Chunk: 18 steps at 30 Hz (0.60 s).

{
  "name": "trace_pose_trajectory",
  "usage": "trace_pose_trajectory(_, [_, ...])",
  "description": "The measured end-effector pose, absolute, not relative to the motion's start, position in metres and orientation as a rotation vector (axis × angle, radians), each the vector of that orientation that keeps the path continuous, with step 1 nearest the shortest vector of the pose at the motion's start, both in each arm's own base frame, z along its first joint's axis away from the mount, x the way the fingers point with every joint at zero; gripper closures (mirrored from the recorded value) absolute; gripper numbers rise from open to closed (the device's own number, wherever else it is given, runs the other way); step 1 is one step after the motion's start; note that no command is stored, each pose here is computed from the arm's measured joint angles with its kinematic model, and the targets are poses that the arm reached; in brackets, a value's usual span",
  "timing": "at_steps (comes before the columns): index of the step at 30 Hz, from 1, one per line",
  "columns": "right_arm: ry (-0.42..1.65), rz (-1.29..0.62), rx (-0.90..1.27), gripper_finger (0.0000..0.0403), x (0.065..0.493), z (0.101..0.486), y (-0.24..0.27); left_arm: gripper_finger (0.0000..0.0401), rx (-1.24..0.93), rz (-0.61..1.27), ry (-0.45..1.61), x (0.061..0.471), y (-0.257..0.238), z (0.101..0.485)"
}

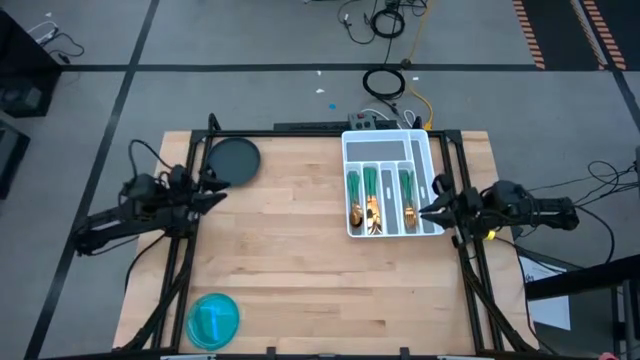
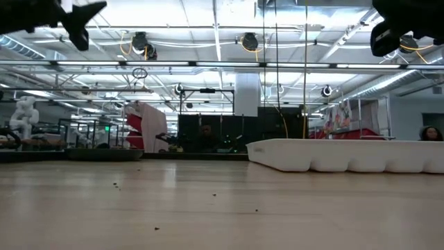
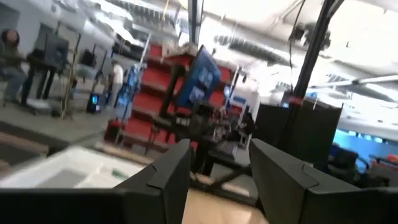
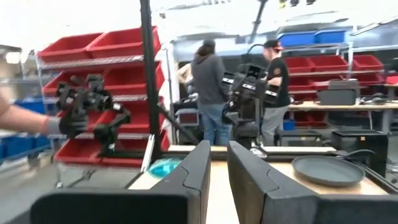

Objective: Sort silverware
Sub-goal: Return to Home Position

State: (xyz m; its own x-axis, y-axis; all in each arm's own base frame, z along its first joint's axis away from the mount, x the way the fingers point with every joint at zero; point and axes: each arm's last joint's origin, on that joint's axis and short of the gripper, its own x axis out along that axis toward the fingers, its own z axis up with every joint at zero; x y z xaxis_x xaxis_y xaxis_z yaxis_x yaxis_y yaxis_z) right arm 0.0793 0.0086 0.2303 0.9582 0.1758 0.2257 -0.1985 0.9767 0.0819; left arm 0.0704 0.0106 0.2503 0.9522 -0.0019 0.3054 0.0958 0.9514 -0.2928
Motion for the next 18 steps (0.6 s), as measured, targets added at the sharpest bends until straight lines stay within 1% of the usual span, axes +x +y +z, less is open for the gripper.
trace_pose_trajectory(5, [-0.154,0.236,0.054,0.0369,0.080,0.224,0.010,0.0230,-0.329,-0.069,-0.254,0.082,0.011,0.222])
trace_pose_trajectory(10, [-0.103,0.234,0.054,0.0380,0.087,0.205,0.011,0.0230,-0.341,-0.112,-0.303,0.090,0.010,0.199])
trace_pose_trajectory(15, [-0.113,0.232,0.053,0.0379,0.096,0.178,0.011,0.0230,-0.335,-0.126,-0.311,0.091,0.009,0.197])
trace_pose_trajectory(18, [-0.055,0.225,0.037,0.0379,0.096,0.173,0.011,0.0230,-0.328,-0.124,-0.299,0.091,0.009,0.196])
